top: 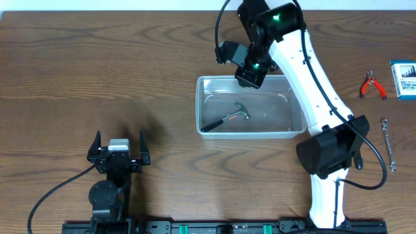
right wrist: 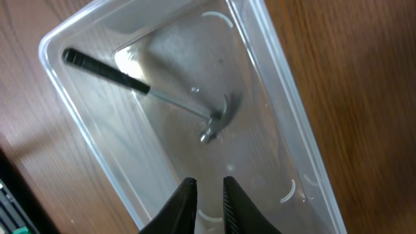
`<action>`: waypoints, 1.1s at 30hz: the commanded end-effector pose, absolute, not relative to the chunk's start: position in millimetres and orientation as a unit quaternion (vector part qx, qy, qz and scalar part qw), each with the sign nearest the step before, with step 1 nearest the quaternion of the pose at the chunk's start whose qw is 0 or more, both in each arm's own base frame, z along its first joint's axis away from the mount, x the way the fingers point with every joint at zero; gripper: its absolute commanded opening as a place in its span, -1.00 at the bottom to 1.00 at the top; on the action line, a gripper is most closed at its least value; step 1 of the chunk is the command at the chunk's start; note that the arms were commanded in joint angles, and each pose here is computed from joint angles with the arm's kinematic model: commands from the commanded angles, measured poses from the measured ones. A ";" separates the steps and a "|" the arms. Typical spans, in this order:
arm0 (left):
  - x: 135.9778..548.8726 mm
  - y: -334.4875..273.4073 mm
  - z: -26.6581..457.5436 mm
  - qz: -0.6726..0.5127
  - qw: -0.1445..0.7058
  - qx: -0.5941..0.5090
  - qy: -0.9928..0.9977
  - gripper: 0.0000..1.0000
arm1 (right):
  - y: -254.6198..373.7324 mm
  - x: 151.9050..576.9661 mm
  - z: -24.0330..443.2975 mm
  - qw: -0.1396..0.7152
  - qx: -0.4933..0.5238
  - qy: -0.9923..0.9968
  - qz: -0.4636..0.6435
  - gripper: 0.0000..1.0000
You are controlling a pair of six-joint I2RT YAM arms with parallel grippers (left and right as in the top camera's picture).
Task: Pack container
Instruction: 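Carry the hammer left over the container and release it inside, then move the right gripper back right toward the red-black pliers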
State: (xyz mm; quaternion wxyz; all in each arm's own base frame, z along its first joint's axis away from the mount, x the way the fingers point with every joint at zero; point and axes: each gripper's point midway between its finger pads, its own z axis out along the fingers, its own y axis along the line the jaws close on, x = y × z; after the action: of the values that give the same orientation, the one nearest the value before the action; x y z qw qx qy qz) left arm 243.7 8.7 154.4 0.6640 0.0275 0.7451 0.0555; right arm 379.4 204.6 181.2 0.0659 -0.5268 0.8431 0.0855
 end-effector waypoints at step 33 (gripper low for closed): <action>243.8 9.3 136.8 0.055 0.648 0.025 0.759 0.96 | -44.5 402.1 176.6 -0.005 0.008 0.998 -0.064 0.99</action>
State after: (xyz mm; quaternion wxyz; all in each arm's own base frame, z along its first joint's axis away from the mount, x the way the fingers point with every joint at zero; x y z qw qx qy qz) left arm 243.7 8.7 154.4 0.6640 0.0275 0.7451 0.0555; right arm 405.9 -31.0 181.3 0.0037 -0.0141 0.9924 -0.1218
